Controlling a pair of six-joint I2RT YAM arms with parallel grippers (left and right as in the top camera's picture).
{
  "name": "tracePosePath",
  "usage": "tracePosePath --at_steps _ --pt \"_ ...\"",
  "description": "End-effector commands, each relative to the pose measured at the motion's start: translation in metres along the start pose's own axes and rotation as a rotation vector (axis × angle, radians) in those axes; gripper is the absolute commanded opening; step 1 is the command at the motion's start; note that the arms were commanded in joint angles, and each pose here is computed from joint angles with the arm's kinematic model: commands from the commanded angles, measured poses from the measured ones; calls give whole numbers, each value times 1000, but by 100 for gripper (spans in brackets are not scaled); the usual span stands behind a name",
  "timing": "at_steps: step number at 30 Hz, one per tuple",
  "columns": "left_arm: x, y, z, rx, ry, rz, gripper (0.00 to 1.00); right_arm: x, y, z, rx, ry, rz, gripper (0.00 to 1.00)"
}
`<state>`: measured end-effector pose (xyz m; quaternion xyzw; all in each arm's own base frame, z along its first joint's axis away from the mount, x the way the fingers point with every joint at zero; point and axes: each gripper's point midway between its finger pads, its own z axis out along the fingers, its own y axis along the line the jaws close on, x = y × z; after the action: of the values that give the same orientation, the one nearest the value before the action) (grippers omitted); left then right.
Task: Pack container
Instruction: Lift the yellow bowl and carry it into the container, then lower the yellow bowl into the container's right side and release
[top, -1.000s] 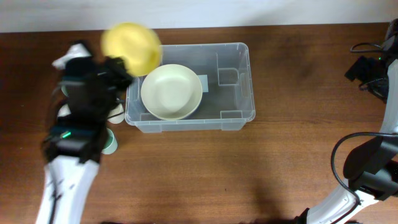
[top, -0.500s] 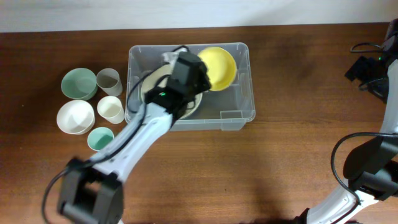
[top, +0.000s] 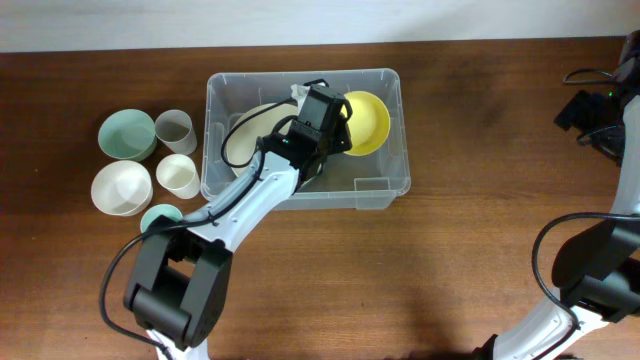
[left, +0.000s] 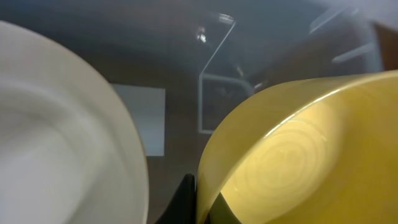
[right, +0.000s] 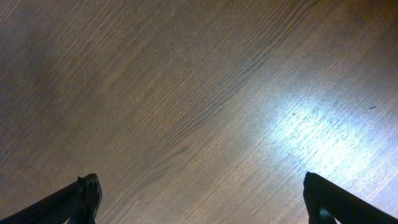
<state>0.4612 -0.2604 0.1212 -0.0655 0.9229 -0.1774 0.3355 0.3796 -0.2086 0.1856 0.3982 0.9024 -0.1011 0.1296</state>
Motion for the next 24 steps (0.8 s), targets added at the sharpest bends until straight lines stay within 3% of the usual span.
tracePosePath --at_steps 1,24 --pt "4 -3 8 17 28 39 5 1 -3 6 21 9 -8 99" --pt "47 8 35 -27 145 87 10 1 -3 6 22 10 -9 99"
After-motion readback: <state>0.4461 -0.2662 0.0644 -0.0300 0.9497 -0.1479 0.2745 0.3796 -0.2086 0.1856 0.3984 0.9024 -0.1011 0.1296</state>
